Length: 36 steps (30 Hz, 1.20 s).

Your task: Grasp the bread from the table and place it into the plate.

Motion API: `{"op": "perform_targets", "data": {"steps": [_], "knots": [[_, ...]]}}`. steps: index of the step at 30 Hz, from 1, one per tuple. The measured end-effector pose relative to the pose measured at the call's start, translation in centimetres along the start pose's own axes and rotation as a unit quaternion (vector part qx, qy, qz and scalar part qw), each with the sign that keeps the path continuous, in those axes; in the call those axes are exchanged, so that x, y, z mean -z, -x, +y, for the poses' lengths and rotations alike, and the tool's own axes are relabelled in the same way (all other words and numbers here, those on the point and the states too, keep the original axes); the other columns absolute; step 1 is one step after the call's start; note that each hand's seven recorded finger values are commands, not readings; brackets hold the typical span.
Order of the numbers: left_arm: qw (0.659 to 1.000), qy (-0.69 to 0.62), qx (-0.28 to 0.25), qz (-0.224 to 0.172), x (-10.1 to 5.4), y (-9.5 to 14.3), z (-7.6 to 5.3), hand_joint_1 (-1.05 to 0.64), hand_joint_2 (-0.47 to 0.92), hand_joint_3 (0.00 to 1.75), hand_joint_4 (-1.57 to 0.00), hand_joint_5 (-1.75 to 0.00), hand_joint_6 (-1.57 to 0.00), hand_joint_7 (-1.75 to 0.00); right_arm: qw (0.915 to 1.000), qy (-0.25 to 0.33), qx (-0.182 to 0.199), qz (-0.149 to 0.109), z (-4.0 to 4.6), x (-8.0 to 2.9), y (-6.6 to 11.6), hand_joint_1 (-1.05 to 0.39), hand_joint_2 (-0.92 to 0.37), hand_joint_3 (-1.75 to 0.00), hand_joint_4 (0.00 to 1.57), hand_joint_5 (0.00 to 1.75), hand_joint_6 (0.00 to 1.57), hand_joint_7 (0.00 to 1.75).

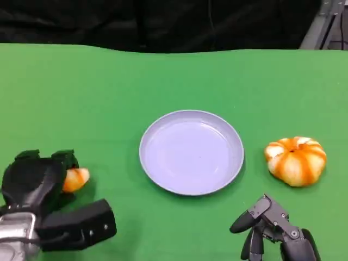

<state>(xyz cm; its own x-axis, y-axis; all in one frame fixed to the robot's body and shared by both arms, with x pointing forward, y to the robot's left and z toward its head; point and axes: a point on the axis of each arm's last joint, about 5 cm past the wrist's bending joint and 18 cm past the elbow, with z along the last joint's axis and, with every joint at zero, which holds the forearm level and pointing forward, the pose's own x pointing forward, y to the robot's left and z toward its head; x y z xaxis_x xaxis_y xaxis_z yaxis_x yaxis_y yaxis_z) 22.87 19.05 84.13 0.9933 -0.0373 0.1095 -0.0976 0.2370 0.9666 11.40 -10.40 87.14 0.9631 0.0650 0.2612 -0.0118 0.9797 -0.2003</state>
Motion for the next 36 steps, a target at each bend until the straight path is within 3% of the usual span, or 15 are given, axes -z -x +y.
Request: {"op": "perform_targets", "data": {"steps": [1,3,6,11,24,32,36], "knots": [[1.0,0.008,-0.025,-0.015,-0.1,0.1,-0.1,-0.13,0.4,1.02,-1.02,-1.75,-0.82,-1.74,1.0,0.0,-0.001,0.0,0.0,0.0,0.0,-0.12,-0.73,-1.4,0.77,1.75,0.39,1.75],[0.995,0.028,-0.08,-0.044,-0.5,0.1,-0.1,-0.11,0.22,1.31,-1.04,-1.75,-0.85,-1.75,1.0,-0.001,0.0,0.0,0.01,0.0,0.0,-0.11,-0.73,-1.41,0.77,1.75,0.4,1.75],[0.988,0.045,-0.132,-0.065,-0.8,0.1,-0.1,-0.1,0.19,1.39,-1.05,-1.75,-0.86,-1.75,1.0,-0.005,0.001,0.001,0.01,0.0,0.0,-0.11,-0.73,-1.41,0.77,1.75,0.39,1.75],[0.98,0.066,-0.159,-0.097,-1.7,-0.1,0.2,-0.08,0.09,1.58,-1.09,-1.75,-0.89,-1.75,1.0,-0.006,0.0,0.001,0.02,0.0,0.0,-0.11,-0.73,-1.41,0.78,1.75,0.4,1.75],[0.954,0.145,-0.168,-0.202,-8.9,-3.8,0.8,-0.12,0.17,1.51,-1.06,-1.75,-0.85,-1.75,1.0,-0.004,0.0,0.004,0.03,0.0,0.1,-0.11,-0.73,-1.4,0.77,1.75,0.39,1.75],[0.95,0.146,-0.138,-0.238,-12.4,-5.8,0.8,-0.14,0.21,1.28,-1.04,-1.75,-0.84,-1.75,1.0,-0.009,-0.003,0.003,0.19,-0.1,0.3,-0.11,-0.74,-1.4,0.75,1.75,0.38,1.75],[0.954,0.134,-0.107,-0.248,-13.9,-6.3,0.6,-0.19,0.33,1.03,-1.0,-1.75,-0.8,-1.71,0.9999,-0.011,-0.002,0.001,0.19,-0.3,0.4,-0.12,-0.73,-1.39,0.76,1.75,0.39,1.75]]}}
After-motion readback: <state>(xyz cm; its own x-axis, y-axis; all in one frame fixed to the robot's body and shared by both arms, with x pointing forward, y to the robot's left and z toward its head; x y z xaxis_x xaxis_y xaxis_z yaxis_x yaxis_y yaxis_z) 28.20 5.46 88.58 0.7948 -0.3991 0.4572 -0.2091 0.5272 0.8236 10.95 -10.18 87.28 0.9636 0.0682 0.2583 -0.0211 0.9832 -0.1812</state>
